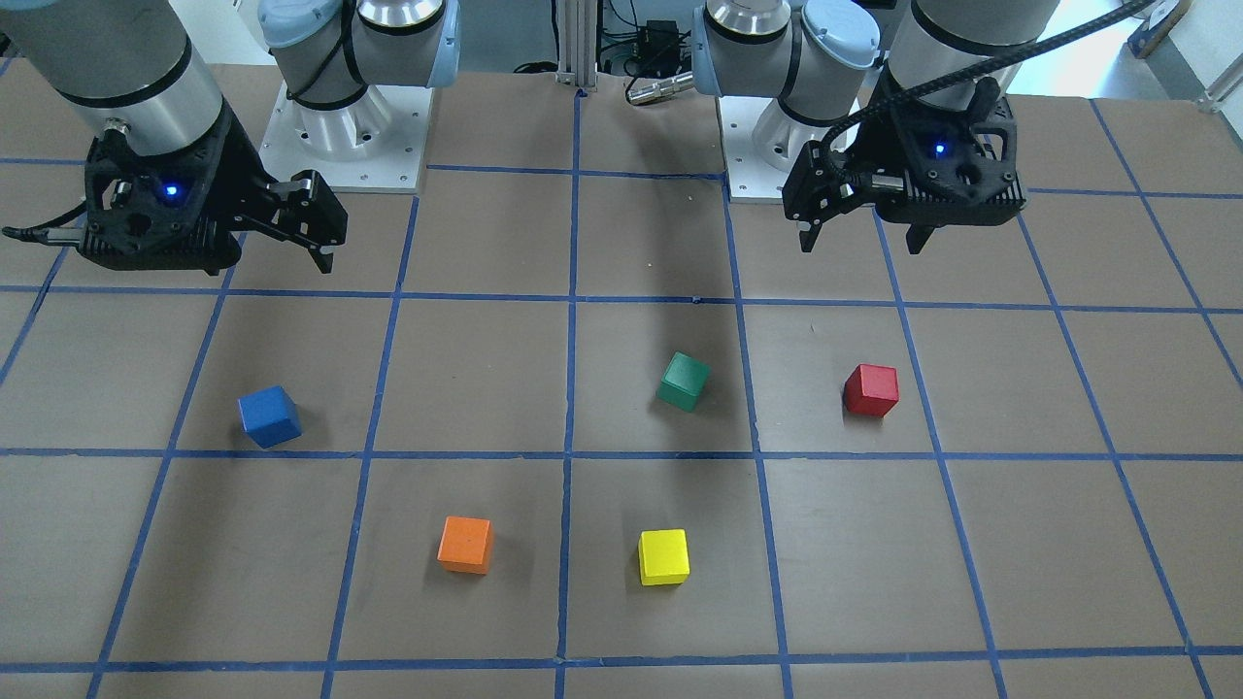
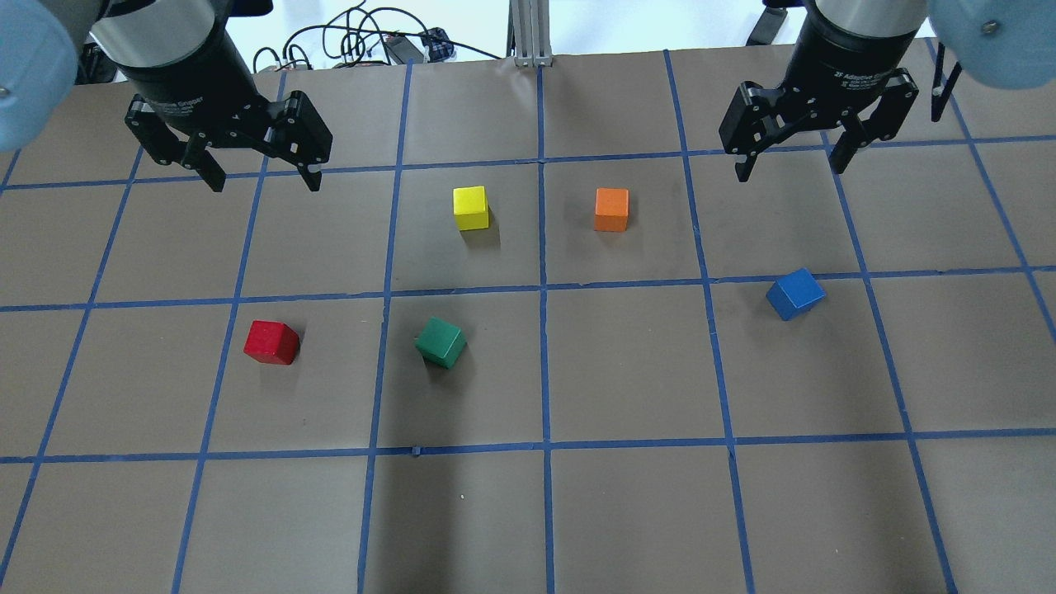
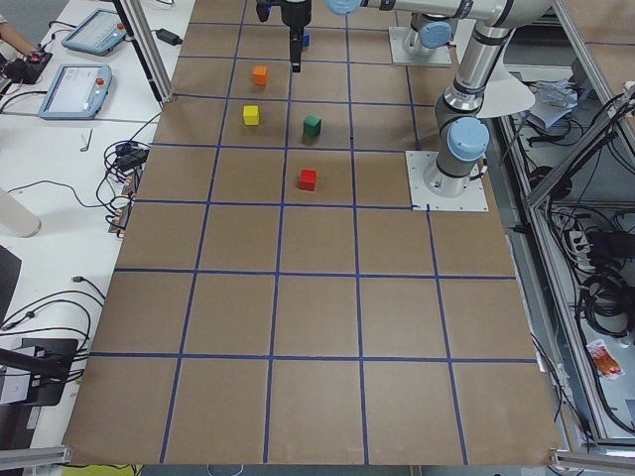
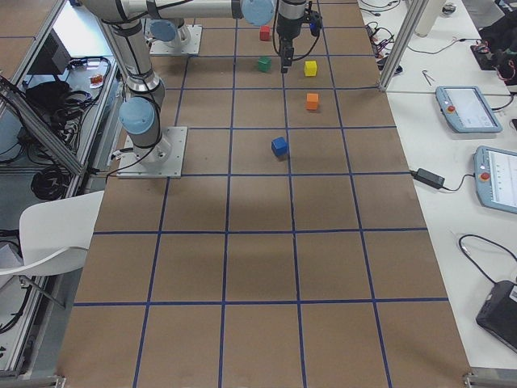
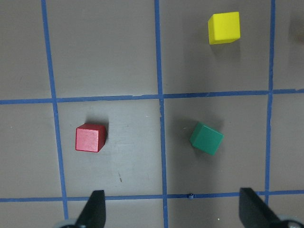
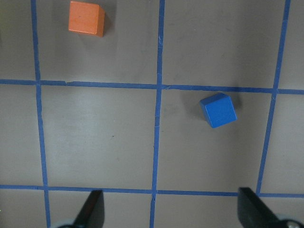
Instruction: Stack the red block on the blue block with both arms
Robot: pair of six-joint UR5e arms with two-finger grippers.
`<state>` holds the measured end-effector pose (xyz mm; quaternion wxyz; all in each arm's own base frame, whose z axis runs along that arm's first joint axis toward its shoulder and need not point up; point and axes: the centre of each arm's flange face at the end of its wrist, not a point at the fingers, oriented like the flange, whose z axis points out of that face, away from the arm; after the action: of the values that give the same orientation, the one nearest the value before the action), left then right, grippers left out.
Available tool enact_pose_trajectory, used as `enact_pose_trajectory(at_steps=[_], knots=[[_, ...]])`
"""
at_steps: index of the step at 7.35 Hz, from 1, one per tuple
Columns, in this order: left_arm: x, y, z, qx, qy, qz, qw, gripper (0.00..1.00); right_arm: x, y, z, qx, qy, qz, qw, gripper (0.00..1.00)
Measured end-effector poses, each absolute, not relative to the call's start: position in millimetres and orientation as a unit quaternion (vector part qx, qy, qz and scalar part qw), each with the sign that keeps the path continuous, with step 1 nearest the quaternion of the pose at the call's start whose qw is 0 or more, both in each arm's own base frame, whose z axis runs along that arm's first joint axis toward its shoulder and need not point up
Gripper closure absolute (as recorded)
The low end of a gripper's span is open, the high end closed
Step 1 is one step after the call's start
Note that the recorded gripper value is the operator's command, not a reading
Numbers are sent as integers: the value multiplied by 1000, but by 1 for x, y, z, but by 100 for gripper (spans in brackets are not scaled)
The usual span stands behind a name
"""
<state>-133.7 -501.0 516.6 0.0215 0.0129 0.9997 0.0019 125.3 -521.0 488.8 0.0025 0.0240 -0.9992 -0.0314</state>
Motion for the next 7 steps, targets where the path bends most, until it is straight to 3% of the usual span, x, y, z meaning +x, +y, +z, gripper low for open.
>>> enact_pose_trajectory(at_steps=[7], knots=[[-121,-500,508,57,998,10,20,0,125,-520,489,22,-999,-34,2,0]])
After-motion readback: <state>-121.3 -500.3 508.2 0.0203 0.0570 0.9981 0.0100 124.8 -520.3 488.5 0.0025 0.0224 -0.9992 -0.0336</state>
